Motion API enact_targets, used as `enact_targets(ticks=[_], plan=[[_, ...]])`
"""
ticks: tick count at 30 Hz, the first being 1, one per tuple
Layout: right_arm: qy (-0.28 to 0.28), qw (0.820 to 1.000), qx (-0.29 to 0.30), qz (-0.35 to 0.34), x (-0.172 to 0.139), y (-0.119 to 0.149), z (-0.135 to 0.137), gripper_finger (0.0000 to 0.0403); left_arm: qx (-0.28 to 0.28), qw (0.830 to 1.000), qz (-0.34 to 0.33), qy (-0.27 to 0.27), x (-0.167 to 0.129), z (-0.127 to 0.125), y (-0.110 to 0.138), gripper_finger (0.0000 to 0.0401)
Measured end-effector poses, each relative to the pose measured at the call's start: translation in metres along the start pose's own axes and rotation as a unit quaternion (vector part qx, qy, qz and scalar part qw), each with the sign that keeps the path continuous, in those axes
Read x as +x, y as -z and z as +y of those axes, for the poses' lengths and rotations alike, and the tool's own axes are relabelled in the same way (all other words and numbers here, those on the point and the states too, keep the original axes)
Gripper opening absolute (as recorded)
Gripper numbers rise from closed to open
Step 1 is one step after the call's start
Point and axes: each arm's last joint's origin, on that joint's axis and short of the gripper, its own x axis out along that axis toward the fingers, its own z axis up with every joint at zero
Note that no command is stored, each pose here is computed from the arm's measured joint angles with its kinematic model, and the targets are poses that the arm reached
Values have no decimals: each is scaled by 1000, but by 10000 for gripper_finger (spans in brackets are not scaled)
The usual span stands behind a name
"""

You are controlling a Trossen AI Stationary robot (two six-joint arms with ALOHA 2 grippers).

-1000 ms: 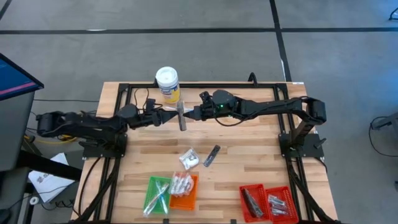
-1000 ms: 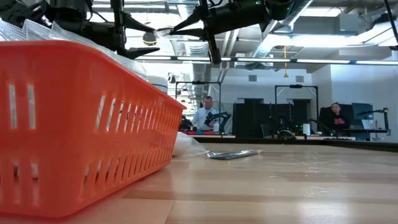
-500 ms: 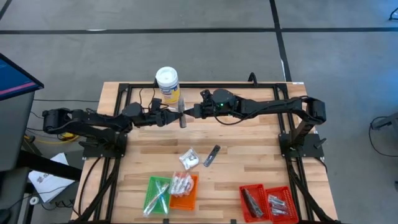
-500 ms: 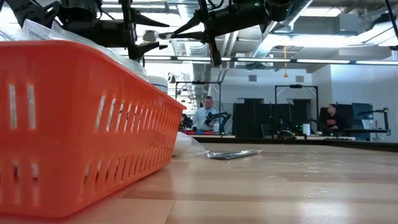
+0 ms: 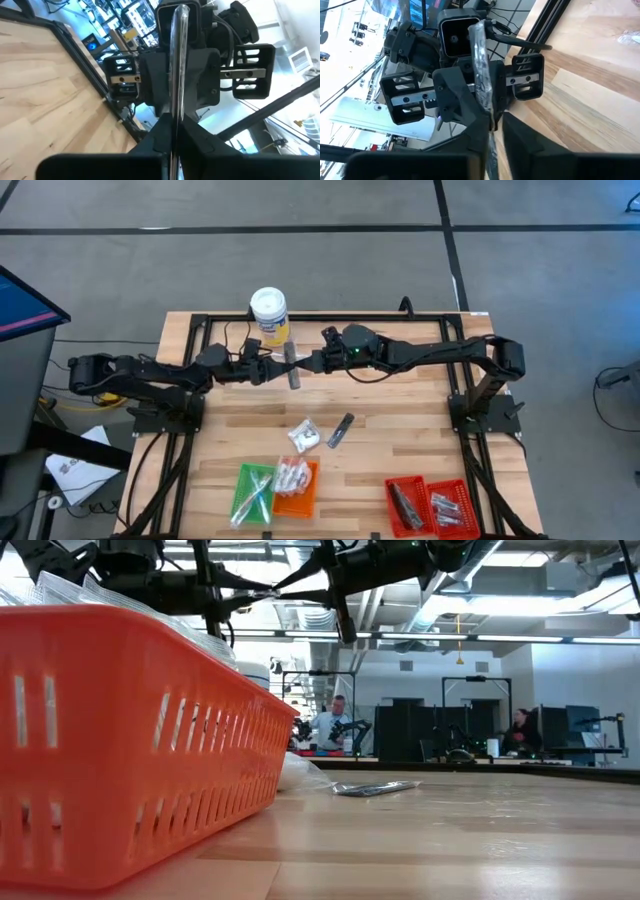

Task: Pick & Place Travel size toiletries
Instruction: Put the black comb into the left red basket

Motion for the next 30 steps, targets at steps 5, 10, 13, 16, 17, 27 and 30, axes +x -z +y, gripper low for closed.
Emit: enact_targets(ticks=[5,10,13,16,17,27,30], plan=[[-2,1000,5,10,0,0,0,117,0,1000,7,9,0,-3,3,6],[-8,1000,22,21,0,1,0,197,-9,999,17,28,-1,-8,3,5],[-14,999,26,17,0,1,1,237,-8,999,12,38,-4,-13,1,5],[-27,999,25,11,-2,-1,6,261,-7,999,8,49,-8,-19,-2,5],[-39,999,23,4,-3,-2,9,266,-7,998,6,56,-9,-21,-3,5],[-127,991,9,-34,-5,-4,30,271,-23,996,-12,85,-16,-32,-9,5],[-121,992,8,-32,-5,-4,28,271,-26,995,-15,90,-16,-33,-9,5]])
